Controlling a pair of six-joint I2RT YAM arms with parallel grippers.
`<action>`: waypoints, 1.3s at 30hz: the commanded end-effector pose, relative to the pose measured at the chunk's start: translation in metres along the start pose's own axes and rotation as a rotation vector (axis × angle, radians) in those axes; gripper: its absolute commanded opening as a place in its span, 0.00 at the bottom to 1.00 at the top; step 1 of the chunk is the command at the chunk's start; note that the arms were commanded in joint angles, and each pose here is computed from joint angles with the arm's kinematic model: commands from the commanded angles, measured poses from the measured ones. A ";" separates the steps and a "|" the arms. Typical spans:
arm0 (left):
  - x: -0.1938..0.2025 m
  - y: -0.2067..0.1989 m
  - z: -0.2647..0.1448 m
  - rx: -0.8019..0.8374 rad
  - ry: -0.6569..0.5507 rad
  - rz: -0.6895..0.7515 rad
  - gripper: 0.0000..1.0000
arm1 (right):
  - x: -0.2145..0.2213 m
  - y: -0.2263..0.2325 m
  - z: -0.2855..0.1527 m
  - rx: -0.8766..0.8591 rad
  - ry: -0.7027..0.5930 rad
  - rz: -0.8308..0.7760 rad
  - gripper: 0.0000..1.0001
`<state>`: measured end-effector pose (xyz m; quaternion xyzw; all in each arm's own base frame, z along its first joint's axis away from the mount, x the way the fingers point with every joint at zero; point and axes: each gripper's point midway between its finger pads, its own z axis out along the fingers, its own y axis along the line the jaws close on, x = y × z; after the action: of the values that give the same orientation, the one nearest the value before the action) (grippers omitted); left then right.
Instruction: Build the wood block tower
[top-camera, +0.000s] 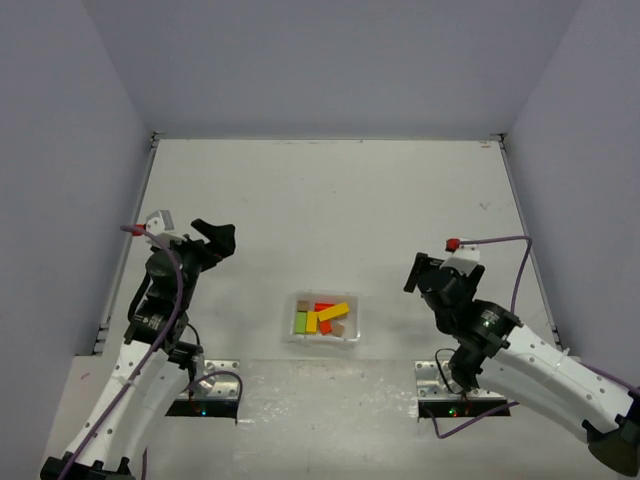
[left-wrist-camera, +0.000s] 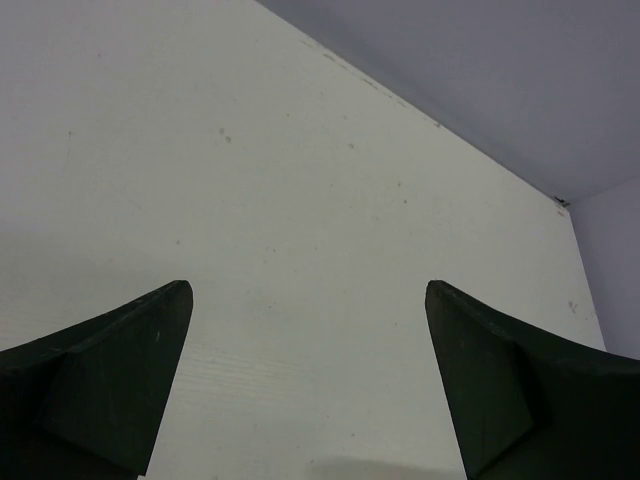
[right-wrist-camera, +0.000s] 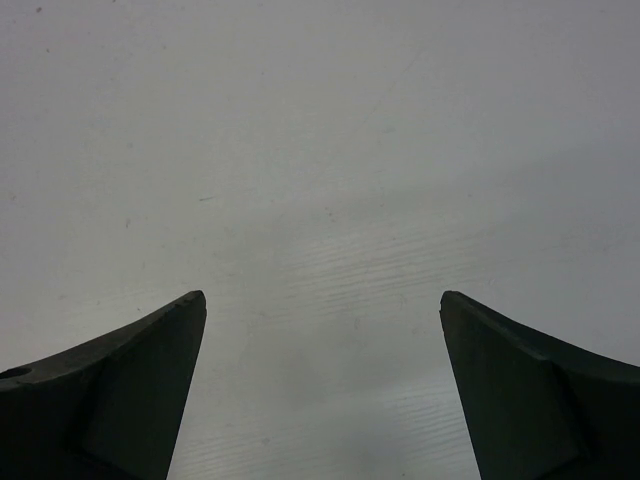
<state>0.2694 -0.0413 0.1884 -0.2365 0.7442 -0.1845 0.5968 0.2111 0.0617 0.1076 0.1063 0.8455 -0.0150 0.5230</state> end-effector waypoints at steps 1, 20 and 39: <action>-0.010 -0.004 0.000 0.016 -0.036 -0.008 1.00 | -0.024 0.021 -0.005 -0.078 -0.038 0.034 0.99; -0.004 -0.006 0.003 0.027 -0.007 -0.002 1.00 | 0.051 0.161 -0.047 -0.906 0.297 -0.359 0.99; -0.010 0.002 0.001 -0.023 -0.034 -0.009 1.00 | 0.075 0.152 -0.013 -0.717 0.410 -0.390 0.55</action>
<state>0.2695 -0.0382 0.1841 -0.2425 0.7475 -0.1752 0.5931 0.1767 0.2208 0.0445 -0.2600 0.8904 0.2192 0.3025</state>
